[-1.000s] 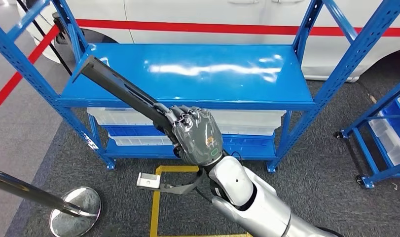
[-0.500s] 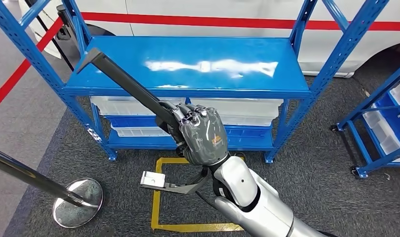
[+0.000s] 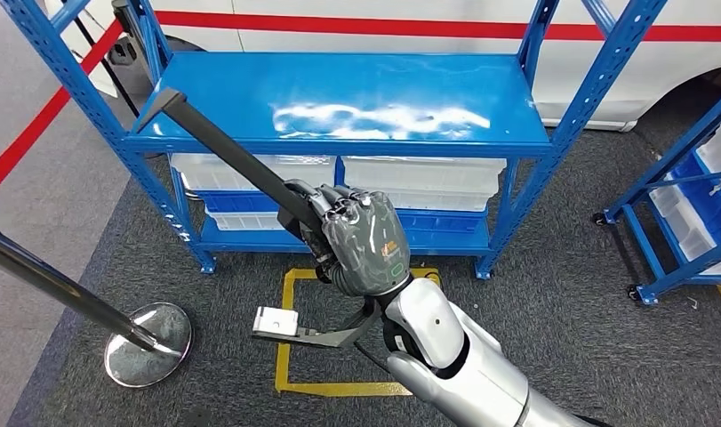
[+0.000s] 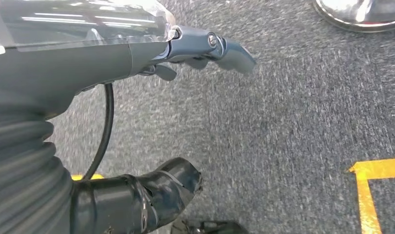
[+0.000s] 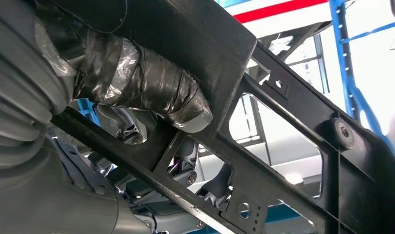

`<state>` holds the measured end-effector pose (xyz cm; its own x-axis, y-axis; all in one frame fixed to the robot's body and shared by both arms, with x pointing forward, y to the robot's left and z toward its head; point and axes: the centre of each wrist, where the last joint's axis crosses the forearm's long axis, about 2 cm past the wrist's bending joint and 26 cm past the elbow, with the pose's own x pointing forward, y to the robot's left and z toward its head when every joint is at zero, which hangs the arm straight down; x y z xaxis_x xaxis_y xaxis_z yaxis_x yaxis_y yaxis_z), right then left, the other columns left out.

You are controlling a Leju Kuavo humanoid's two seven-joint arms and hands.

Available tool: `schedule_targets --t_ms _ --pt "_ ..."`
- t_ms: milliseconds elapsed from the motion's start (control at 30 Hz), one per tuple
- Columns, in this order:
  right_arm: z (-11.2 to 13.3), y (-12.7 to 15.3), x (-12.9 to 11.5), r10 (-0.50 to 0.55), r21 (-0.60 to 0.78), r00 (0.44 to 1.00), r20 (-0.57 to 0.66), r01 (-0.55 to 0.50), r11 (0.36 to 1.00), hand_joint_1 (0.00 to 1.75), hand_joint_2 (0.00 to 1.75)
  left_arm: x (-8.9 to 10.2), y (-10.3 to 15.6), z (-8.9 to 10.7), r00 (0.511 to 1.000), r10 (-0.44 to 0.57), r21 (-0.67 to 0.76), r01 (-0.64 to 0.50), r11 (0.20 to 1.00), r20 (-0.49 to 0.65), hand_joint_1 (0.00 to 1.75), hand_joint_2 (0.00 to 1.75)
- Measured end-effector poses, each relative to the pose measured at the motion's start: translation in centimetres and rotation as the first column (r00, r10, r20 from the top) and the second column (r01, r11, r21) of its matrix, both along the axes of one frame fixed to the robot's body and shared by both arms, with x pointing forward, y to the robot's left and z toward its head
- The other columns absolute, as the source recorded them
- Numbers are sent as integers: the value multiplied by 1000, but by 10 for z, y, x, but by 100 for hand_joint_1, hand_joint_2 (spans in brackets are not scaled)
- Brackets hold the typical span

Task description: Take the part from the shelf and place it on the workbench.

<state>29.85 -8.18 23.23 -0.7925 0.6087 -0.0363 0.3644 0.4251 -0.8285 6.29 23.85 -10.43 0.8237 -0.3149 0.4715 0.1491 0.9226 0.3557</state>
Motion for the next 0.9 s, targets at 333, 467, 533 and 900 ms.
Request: schedule_targets --t_ms 333,467,533,900 --pt "-6 -6 0 -6 6 999 -32 6 1000 175 175 -2 -1 0 1000 6 7 -6 1000 -8 0 175" --pt "-8 -9 1 -14 12 999 -42 15 1000 175 175 -3 -5 0 1000 21 25 -21 999 -17 0 175" --pt "-10 -12 1 -19 21 999 -48 20 1000 175 175 -3 -7 1 1000 20 17 -20 1000 -14 0 175" --pt "-42 -32 -11 -77 125 990 -115 91 988 175 175 -6 -1 -1 1000 22 -5 -22 1000 -17 0 175"
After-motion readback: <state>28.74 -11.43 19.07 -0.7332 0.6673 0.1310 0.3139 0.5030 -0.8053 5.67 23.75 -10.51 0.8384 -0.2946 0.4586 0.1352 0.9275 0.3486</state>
